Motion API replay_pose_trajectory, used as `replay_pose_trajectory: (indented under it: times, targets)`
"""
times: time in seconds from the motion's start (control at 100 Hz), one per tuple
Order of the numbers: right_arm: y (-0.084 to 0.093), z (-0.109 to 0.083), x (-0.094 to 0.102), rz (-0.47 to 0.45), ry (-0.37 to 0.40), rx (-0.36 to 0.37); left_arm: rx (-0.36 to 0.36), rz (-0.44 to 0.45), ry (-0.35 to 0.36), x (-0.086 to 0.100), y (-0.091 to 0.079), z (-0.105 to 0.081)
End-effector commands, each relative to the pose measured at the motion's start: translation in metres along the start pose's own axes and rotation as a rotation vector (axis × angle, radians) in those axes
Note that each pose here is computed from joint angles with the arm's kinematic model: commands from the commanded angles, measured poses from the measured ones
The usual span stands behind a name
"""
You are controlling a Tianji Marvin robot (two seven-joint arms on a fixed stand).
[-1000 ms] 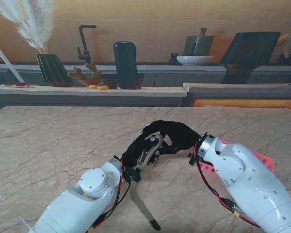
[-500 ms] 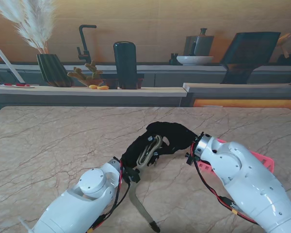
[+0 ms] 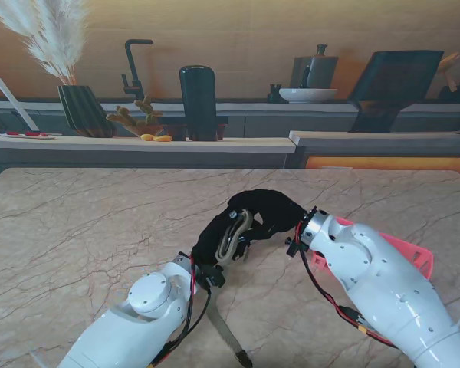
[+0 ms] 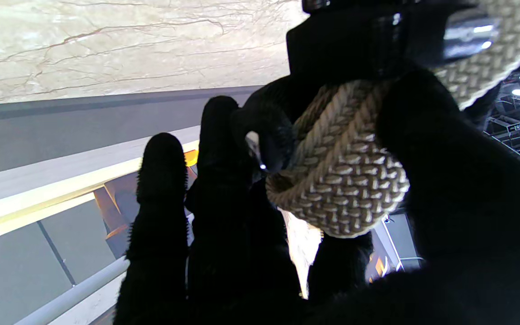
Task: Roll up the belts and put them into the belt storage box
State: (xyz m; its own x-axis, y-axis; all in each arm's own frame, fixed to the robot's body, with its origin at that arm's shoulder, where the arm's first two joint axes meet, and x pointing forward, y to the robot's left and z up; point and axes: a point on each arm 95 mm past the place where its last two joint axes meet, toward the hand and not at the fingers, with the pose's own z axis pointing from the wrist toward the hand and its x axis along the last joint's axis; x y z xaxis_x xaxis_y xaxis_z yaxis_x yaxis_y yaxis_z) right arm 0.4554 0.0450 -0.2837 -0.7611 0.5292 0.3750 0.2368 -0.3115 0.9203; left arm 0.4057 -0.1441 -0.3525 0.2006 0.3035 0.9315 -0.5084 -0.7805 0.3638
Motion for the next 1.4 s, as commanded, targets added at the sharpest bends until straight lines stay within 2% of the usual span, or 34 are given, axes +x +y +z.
replay_pose_trajectory:
  times: [0.0,0.2,0.3,0.57,0.79,1.12,1.24,1.39]
  targets:
    - [-0.016,-0.001,0.002,0.021,0.000,0.022,0.018,-0.004,0.055,0.011,0.011,0.005]
    - [-0.023,-0.003,0.005,0.007,-0.016,-0.042,0.119,0.058,0.088,0.013,0.015,0.006]
    - [-0.025,-0.006,0.008,-0.019,-0.034,-0.064,0.155,0.058,0.103,0.015,0.016,0.006]
    - [-0.030,-0.010,0.012,-0.025,-0.051,-0.134,0.204,0.064,0.131,0.019,0.016,0.005]
    - [-0.032,-0.008,0.017,-0.033,-0.043,-0.175,0.214,0.073,0.131,0.018,0.017,0.006]
    - [-0.024,-0.007,0.019,0.009,-0.015,-0.156,0.212,0.069,0.112,0.018,0.013,0.004]
    - [-0.018,-0.009,0.020,0.026,-0.039,-0.192,0.229,0.112,0.107,0.018,0.009,0.004]
    - [-0.007,-0.013,0.020,0.003,-0.058,-0.218,0.237,0.177,0.093,0.020,0.003,0.002]
